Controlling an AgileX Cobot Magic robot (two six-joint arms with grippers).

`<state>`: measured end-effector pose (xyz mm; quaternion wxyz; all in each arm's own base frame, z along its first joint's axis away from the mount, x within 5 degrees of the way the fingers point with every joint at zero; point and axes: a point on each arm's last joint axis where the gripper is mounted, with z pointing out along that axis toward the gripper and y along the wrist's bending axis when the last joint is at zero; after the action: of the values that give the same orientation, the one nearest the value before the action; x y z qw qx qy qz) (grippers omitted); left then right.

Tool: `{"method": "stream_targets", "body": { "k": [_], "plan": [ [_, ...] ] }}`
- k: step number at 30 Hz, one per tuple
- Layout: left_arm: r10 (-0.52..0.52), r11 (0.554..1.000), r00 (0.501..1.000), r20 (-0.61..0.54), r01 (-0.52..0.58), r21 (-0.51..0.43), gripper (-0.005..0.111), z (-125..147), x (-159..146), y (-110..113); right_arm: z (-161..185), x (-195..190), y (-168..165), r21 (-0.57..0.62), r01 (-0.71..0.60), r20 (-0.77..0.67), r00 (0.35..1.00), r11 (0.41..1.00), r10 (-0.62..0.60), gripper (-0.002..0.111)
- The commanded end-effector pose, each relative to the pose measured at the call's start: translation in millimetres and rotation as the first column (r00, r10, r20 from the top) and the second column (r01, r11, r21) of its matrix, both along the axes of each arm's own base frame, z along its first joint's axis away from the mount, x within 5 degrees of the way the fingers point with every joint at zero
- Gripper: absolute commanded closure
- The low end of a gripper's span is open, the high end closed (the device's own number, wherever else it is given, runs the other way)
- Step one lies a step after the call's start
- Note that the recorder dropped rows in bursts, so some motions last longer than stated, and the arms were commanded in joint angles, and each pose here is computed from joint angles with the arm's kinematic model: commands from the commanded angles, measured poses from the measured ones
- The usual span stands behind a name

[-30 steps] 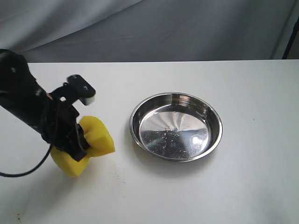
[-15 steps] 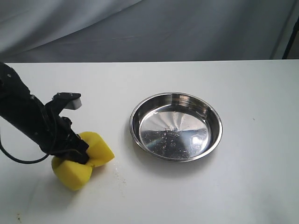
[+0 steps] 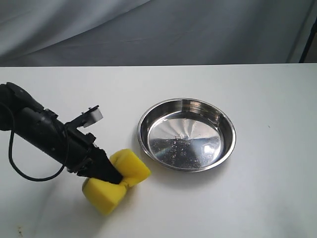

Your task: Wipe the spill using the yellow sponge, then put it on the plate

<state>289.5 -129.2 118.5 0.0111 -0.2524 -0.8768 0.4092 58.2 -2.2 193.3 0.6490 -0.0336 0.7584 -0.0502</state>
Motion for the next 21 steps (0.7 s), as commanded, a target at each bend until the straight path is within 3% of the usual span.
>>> {"method": "stream_targets", "body": {
  "k": [1,9,14,21],
  "plan": [
    [-0.019,0.998,1.0,-0.008,0.019,-0.066,0.107,3.9,-4.5,-12.3,-0.5,0.4,0.3,0.01,-0.003,0.002,1.0,1.0,0.003,0.108],
    [-0.193,0.979,0.981,0.016,0.193,-0.067,0.107,3.4,-30.9,-57.0,-0.5,0.4,0.3,0.01,-0.003,0.002,1.0,1.0,0.003,0.108],
    [-0.228,0.972,0.973,0.033,0.23,-0.041,0.107,1.3,-35.9,-63.9,-0.5,0.4,0.3,0.01,-0.003,0.002,1.0,1.0,0.003,0.108],
    [-0.213,0.957,0.976,0.046,0.199,0.212,0.107,-16.8,-29.4,-48.0,-0.5,0.4,0.3,0.01,-0.003,0.002,1.0,1.0,0.003,0.108]
  ]
}}
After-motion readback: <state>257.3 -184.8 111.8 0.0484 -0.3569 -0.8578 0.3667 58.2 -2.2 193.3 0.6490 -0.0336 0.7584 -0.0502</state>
